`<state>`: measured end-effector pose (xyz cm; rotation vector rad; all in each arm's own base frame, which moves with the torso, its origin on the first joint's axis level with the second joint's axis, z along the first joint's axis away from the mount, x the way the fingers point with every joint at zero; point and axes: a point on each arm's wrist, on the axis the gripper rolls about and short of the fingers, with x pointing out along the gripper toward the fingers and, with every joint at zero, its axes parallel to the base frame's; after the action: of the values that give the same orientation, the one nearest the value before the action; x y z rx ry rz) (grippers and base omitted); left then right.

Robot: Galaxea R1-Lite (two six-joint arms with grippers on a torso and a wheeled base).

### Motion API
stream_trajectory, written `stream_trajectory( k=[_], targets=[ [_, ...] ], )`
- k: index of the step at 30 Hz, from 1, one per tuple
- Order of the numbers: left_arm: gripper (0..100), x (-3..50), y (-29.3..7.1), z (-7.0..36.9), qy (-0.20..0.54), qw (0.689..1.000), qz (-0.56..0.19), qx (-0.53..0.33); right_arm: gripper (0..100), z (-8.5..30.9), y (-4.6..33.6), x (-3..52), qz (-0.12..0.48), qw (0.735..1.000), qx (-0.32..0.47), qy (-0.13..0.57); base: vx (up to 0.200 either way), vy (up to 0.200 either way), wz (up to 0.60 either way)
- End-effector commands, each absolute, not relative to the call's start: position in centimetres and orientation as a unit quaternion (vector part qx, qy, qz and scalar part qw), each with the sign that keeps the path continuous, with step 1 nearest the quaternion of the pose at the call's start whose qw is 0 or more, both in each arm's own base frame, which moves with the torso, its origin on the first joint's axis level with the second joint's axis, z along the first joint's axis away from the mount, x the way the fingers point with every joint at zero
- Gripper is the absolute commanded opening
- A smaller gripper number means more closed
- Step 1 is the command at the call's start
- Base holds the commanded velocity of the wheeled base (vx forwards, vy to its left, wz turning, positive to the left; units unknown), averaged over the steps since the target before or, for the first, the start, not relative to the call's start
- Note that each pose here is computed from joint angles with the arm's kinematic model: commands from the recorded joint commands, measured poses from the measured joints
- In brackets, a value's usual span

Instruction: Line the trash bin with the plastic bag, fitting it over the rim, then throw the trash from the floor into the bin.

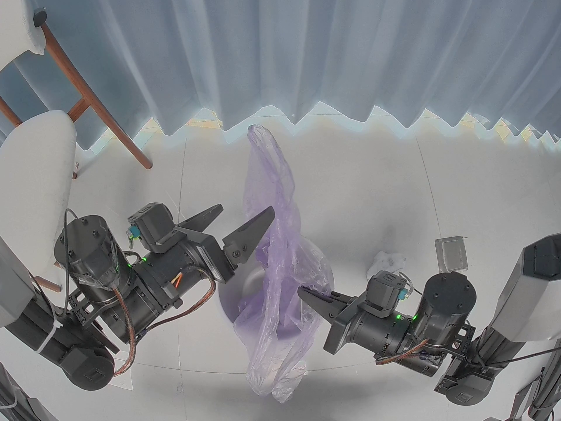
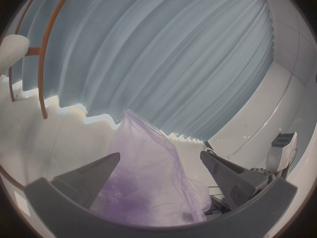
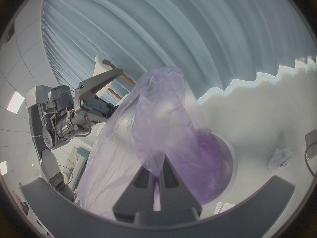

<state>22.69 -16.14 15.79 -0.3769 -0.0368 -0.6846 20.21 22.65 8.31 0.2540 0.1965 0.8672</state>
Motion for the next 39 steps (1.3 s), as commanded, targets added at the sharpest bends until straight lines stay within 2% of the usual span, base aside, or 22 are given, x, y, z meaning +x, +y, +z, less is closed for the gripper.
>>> stream_trajectory(
  k=[1, 6, 13, 28, 29, 39],
  targets=[
    [100, 22.1, -16.2, 15.3, -0.005, 0.921, -0.346, -0.179, 0, 8.2, 22.6, 20.2, 0.418, 0.895, 0.123, 0.092, 0.000, 0.000, 0.00],
    [100, 21.1, -16.5, 14.3, 0.024, 0.908, -0.382, -0.170, 0, 7.7, 22.7, 20.1, 0.419, 0.895, 0.119, 0.101, 0.000, 0.000, 0.00],
    [100, 21.6, -17.3, 12.3, 0.055, 0.910, -0.381, -0.157, 0, 7.6, 22.9, 19.9, 0.423, 0.892, 0.117, 0.104, 0.000, 0.000, 0.00],
    [100, 21.5, -18.2, 11.3, 0.061, 0.906, -0.389, -0.159, 0, 7.5, 23.1, 19.6, 0.428, 0.890, 0.115, 0.106, 0.000, 0.000, 0.00],
    [0, 21.6, -18.2, 11.3, 0.062, 0.905, -0.389, -0.159, 0, 7.4, 23.1, 19.6, 0.428, 0.890, 0.115, 0.107, 0.000, 0.000, 0.00],
    [0, 21.8, -18.0, 11.8, 0.050, 0.907, -0.385, -0.162, 0, 7.5, 23.2, 19.8, 0.424, 0.892, 0.117, 0.103, 0.000, 0.000, 0.00]
  ],
)
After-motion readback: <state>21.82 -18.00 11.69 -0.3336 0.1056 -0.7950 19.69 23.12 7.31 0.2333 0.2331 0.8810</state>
